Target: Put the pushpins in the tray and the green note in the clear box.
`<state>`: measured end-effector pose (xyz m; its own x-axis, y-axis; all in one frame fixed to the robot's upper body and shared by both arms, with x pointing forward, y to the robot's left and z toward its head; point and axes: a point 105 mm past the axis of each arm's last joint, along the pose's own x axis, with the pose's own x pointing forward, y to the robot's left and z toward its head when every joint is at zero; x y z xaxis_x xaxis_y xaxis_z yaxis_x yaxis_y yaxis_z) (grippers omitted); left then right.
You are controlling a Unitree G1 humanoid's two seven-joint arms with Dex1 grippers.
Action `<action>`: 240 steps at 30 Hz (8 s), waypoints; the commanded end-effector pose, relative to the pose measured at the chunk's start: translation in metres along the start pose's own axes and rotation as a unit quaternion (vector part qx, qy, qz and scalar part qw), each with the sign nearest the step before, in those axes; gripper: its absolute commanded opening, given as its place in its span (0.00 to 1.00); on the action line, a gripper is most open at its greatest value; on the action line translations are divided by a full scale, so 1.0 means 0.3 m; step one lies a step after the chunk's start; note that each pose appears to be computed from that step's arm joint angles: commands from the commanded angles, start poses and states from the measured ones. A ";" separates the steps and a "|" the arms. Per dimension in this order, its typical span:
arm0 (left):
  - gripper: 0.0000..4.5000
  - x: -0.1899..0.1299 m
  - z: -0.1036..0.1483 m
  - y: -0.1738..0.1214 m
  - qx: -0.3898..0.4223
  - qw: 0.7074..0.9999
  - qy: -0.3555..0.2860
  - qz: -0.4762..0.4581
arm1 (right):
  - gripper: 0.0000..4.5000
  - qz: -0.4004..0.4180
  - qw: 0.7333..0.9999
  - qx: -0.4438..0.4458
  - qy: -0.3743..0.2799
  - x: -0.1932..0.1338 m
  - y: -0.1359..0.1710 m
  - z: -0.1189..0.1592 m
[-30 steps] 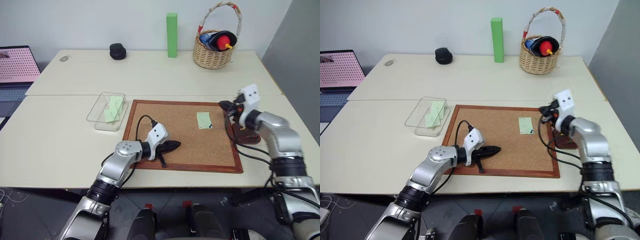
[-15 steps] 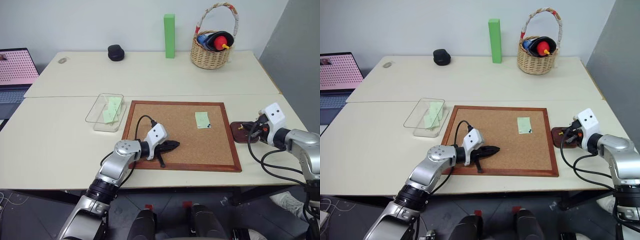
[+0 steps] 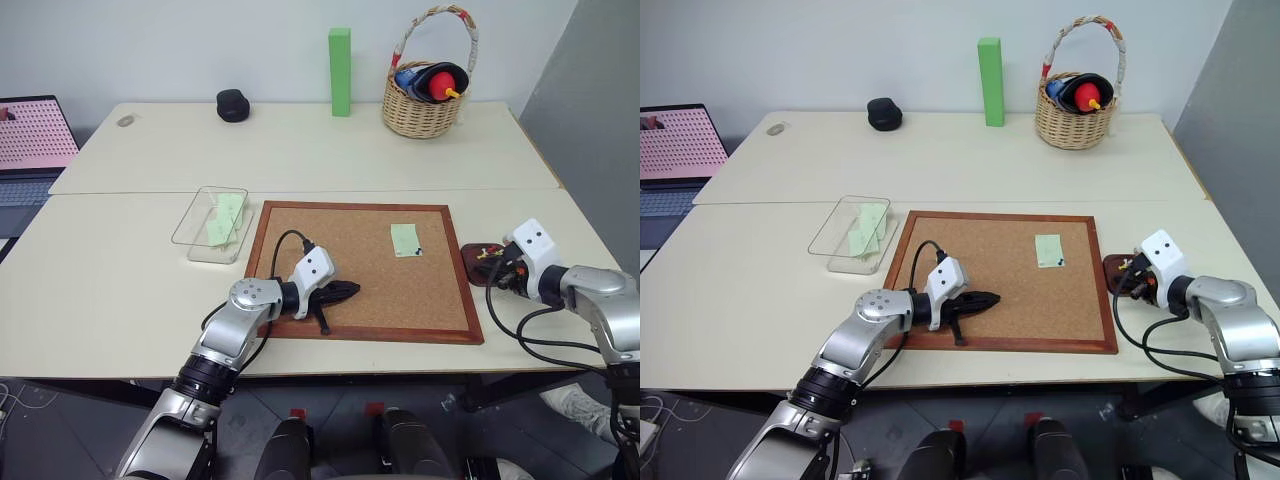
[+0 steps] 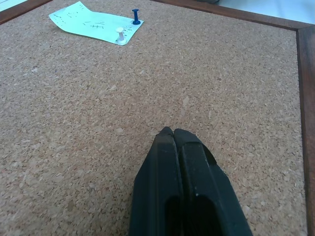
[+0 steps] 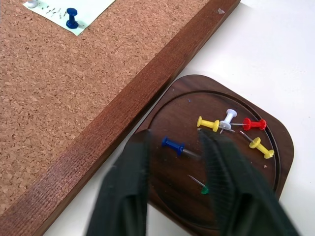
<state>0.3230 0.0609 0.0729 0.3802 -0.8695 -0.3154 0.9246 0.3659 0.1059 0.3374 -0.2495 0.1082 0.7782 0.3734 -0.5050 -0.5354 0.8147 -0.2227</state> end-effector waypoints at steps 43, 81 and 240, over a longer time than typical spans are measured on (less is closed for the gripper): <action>0.00 -0.007 -0.074 -0.016 -0.015 0.999 0.041 0.002 | 0.30 0.074 0.983 0.049 -0.162 0.206 0.181 0.199; 0.00 -0.006 -0.093 -0.036 -0.016 0.999 0.051 -0.005 | 0.01 0.052 0.978 0.052 -0.196 0.016 0.089 0.242; 0.00 -0.021 -0.023 -0.008 0.003 1.000 0.014 0.011 | 0.83 0.104 0.977 -0.021 -0.184 0.306 0.114 0.291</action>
<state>0.3197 0.0632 0.0753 0.3871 -0.8696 -0.3066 0.9220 0.3662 0.1255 0.4138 -0.1466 0.1199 0.7061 0.6682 -0.2344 -0.7060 0.6899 -0.1601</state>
